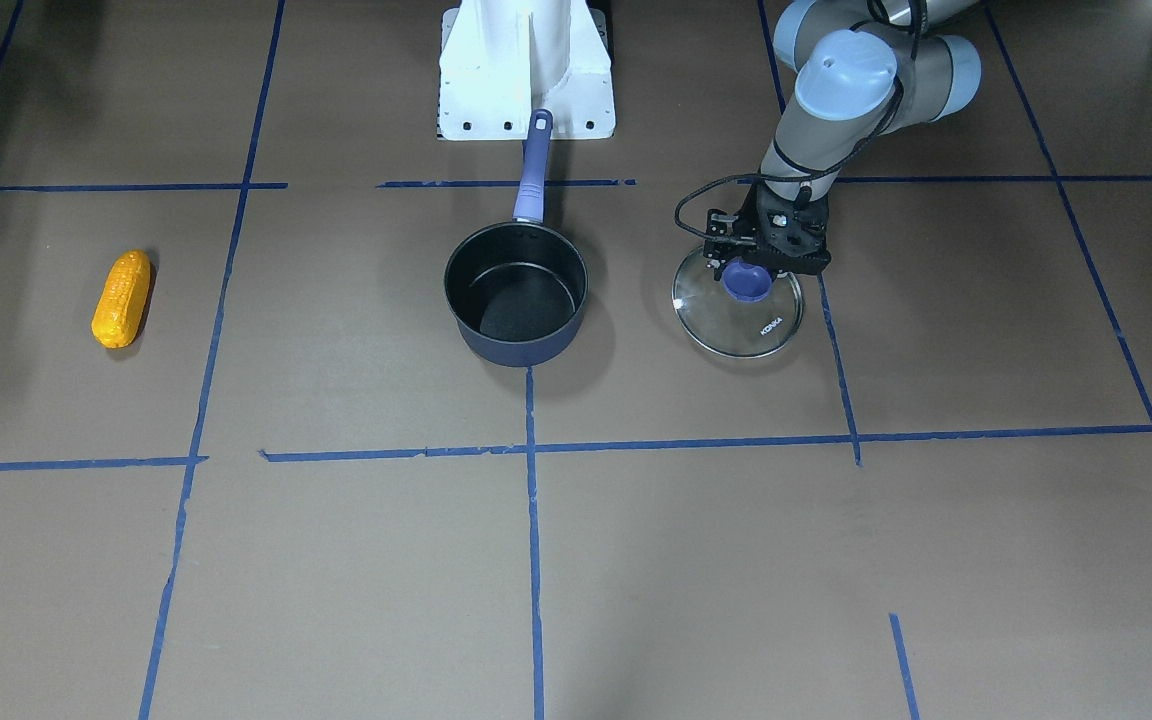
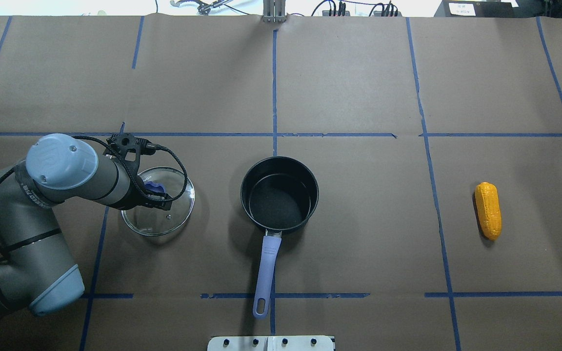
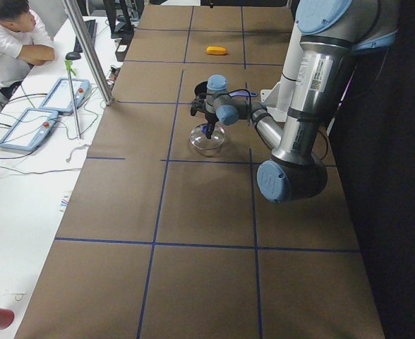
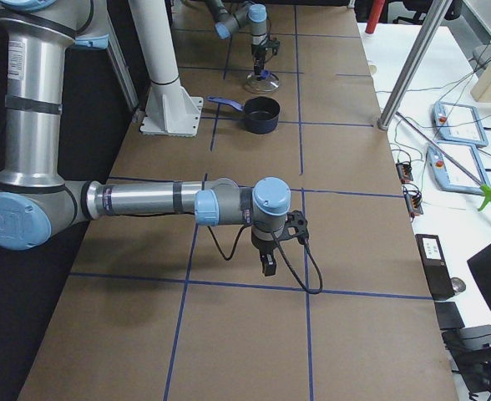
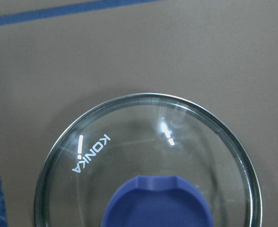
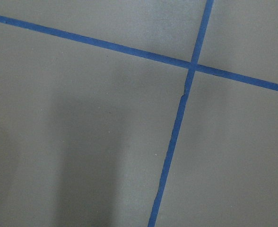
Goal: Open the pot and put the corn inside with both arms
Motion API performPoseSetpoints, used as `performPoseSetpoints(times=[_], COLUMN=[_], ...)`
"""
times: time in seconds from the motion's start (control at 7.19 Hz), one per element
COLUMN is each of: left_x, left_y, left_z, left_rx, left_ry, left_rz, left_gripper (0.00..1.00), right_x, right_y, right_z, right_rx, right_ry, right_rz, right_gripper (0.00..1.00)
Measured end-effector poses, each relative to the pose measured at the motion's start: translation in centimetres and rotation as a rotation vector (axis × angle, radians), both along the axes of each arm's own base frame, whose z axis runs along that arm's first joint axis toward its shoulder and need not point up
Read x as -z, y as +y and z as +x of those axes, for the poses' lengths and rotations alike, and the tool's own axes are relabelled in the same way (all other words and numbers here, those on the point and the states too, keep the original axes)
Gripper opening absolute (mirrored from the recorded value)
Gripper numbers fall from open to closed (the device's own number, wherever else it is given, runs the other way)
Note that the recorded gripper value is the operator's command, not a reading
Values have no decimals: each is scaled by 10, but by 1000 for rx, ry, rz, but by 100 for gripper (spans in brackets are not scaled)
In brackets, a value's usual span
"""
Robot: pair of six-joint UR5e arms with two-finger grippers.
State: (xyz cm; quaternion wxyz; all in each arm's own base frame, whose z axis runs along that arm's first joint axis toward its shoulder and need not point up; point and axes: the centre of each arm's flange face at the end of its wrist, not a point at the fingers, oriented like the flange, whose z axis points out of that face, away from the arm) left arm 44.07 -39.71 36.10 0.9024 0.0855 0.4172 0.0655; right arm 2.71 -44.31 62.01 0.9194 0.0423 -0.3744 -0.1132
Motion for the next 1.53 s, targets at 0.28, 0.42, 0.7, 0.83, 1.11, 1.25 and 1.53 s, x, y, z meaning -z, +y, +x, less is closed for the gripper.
performPoseSetpoints(times=[0.28, 0.42, 0.7, 0.83, 1.11, 1.25, 1.53], left_x=[-5, -3, 6, 12, 16, -6, -104], left_y=[2, 1, -1, -16, -70, -99, -133], left_z=[6, 7, 2, -22, -115, -180, -319], left_rx=[-5, -8, -17, -40, -117, -151, -168], left_ry=[-3, -1, 7, 2, -22, -57, -96], left_rz=[2, 7, 8, 3, 39, 82, 76], left_gripper=[100, 100, 100, 100, 100, 100, 100], right_x=[0, 0, 0, 2, 13, 18, 31], right_y=[0, 0, 0, -2, -11, -15, -29], right_z=[0, 0, 0, -1, -1, -2, -4], right_rx=[0, 1, 1, 2, -15, -28, -37], right_ry=[0, 1, 1, 1, -1, -4, -12], right_rz=[0, 1, 1, 13, 37, 37, 50], right_gripper=[100, 100, 100, 100, 100, 100, 100])
